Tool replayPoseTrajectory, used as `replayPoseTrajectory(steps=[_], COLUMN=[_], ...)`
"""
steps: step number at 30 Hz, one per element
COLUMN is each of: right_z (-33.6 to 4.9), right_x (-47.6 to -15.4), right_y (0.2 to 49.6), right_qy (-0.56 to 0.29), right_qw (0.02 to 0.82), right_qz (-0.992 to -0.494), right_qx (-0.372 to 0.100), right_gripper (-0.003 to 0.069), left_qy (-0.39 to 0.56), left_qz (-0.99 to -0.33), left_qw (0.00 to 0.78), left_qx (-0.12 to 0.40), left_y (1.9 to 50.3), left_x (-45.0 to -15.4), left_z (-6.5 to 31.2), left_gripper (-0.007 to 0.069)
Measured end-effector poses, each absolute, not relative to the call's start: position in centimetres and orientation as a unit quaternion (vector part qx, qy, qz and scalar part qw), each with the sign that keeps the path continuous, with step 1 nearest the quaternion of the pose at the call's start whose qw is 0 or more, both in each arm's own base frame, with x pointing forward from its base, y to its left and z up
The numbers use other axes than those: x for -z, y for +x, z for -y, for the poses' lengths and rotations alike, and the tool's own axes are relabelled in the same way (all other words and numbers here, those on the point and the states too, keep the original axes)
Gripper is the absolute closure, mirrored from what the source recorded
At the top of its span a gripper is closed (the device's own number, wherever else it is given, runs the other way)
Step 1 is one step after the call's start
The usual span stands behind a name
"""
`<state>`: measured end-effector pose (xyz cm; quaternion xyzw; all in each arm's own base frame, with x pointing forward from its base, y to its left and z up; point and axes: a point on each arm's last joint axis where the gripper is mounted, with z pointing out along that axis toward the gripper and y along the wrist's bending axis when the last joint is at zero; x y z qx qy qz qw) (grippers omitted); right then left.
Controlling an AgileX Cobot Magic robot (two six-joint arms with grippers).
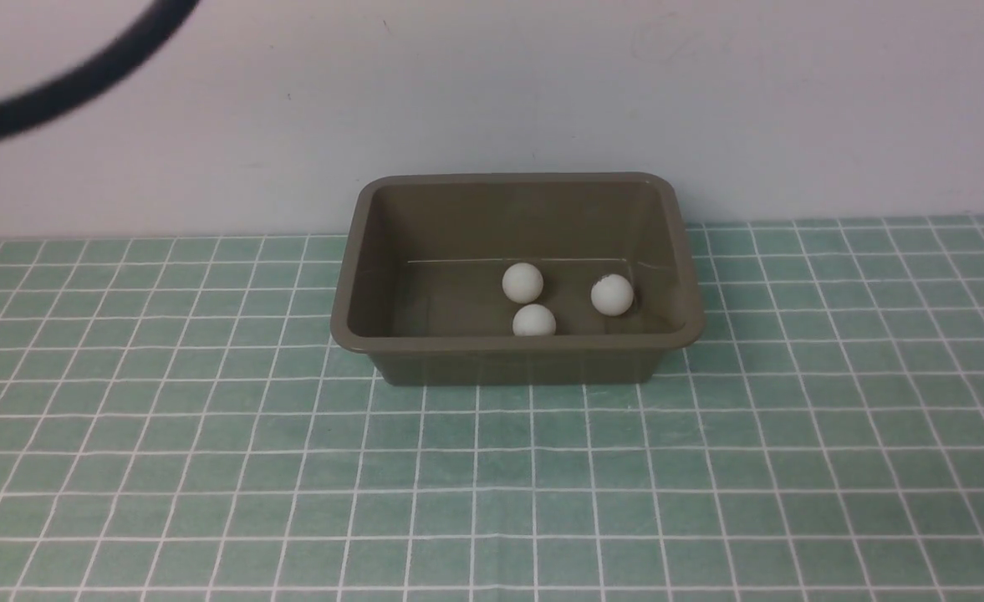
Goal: Put the table tennis balls in the box on the green coffee tablecloth.
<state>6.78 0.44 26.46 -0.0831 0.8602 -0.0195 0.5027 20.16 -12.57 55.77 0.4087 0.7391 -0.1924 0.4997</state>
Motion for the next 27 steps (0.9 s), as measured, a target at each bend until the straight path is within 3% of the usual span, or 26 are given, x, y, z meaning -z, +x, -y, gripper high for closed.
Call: replayPoseTrajectory(steps=[2,6,11,16,23,27], right_z=[-0.4,-0.4,-0.4,-0.4,-0.4,-0.4], right_x=[-26.5,-26.5,-26.5,-26.5,-26.5,-26.5], right_y=[6.8,6.8,6.8,6.8,6.8,6.8], right_qy=[-0.083,-0.080,-0.079,-0.079,-0.079,-0.079], right_qw=[0.503,0.503,0.503,0.503,0.503,0.503], right_qz=[-0.860,-0.861,-0.861,-0.861,-0.861,-0.861], right_qx=[0.020,0.018,0.017,0.017,0.017,0.017], right_gripper=[0.0676,0.0676,0.0676,0.0676,0.0676,0.0676], left_qy=[0.360,0.265,0.075,-0.028,-0.064,-0.080], left_qz=[-0.760,-0.757,-0.775,-0.795,-0.816,-0.811], left_qw=[0.525,0.593,0.627,0.605,0.575,0.579], left_qx=[0.127,0.069,-0.003,-0.030,-0.021,-0.005], left_y=[18.2,15.5,12.0,9.6,7.2,6.4], left_x=[-55.6,-54.9,-48.2,-40.0,-29.3,-25.3], left_z=[10.4,6.6,1.2,-0.7,-0.9,-0.8], left_gripper=[0.0629,0.0629,0.0629,0.0629,0.0629,0.0629])
